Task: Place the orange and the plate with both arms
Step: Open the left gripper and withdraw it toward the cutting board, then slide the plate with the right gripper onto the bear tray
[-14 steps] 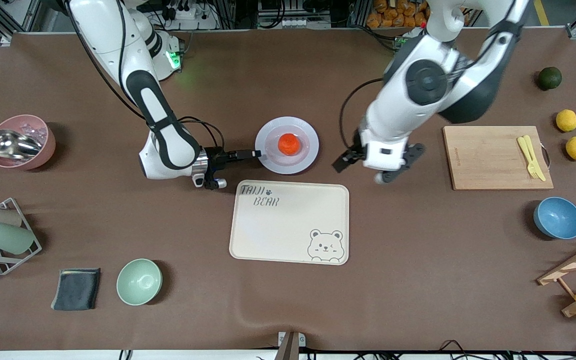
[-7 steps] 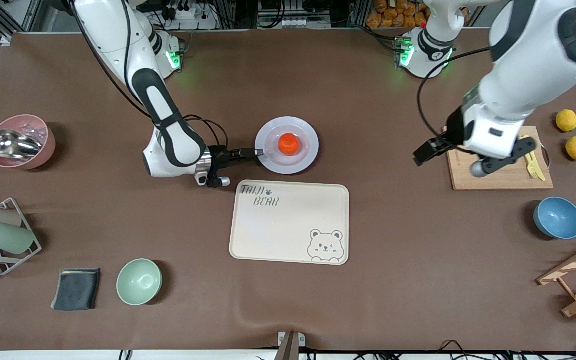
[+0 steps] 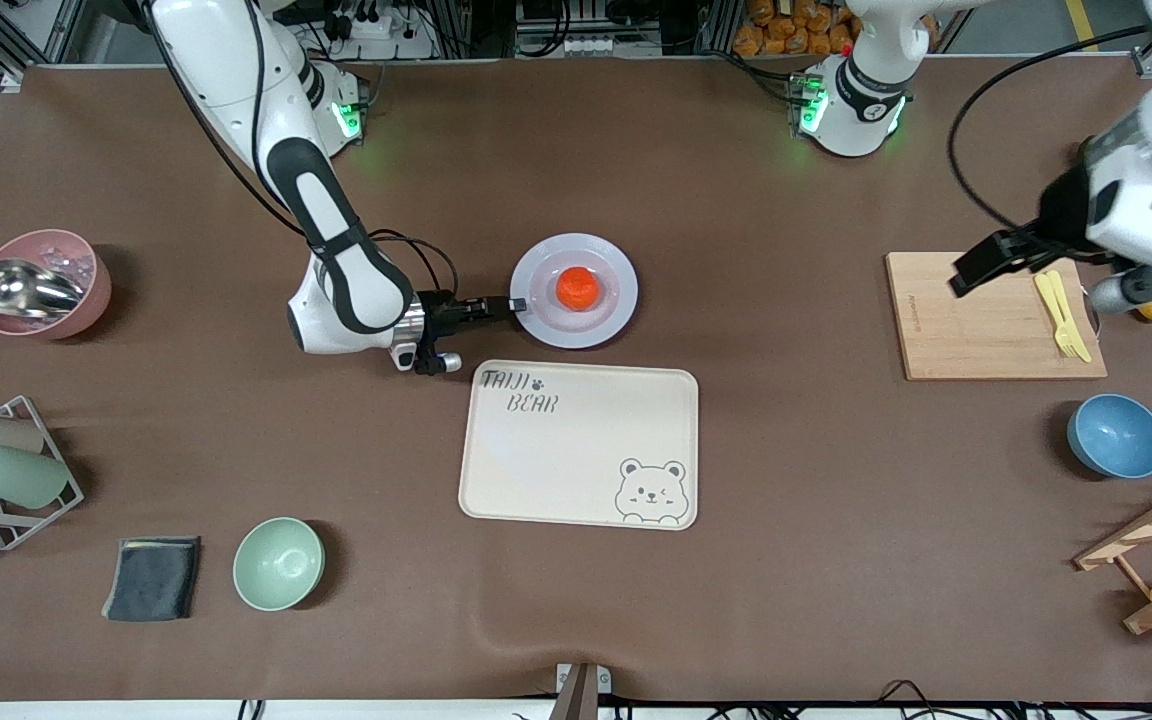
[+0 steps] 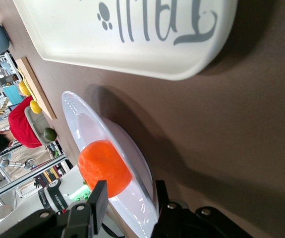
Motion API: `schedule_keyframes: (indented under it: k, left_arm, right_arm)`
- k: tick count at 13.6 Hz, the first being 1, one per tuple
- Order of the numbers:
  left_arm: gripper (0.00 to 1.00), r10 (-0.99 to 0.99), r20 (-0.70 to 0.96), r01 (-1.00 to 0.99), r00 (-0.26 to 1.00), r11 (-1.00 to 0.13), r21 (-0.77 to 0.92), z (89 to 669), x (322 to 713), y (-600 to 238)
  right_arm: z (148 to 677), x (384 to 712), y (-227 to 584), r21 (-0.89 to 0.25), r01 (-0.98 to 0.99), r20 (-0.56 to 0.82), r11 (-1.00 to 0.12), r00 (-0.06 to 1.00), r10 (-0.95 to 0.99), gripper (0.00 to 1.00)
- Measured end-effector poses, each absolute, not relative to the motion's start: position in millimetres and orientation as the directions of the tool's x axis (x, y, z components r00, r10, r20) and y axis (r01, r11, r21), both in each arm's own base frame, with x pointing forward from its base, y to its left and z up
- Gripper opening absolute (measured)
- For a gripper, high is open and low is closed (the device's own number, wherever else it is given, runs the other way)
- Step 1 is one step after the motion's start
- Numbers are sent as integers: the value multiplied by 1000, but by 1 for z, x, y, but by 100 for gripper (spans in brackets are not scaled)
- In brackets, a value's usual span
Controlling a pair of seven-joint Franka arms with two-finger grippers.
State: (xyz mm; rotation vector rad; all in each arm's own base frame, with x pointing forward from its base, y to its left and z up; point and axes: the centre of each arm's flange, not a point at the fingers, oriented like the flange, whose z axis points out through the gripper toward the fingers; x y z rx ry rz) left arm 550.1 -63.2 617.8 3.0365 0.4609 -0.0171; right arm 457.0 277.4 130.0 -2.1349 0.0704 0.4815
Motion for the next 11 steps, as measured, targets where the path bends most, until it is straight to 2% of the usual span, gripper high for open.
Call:
schedule_keyframes:
  k: [3, 5, 6, 7, 11]
  left_arm:
    - [100, 228, -33, 229, 973, -971, 65, 627, 548, -30]
    - [100, 189, -39, 192, 981, -979, 65, 627, 547, -17]
    - [100, 180, -40, 182, 983, -981, 63, 627, 547, -16]
    - [100, 175, -38, 177, 984, -983, 54, 627, 547, -16]
    - [100, 158, -23, 158, 987, -987, 23, 631, 545, -22]
  right_arm:
    - [125, 454, 279, -779, -231, -372, -583, 918, 133, 46]
    - [122, 452, 279, -780, -225, -370, -585, 919, 140, 41]
    - [121, 452, 279, -781, -220, -366, -584, 919, 143, 28]
    - [120, 451, 279, -782, -217, -364, -585, 920, 145, 22]
    - [120, 449, 283, -786, -201, -354, -584, 922, 160, 18]
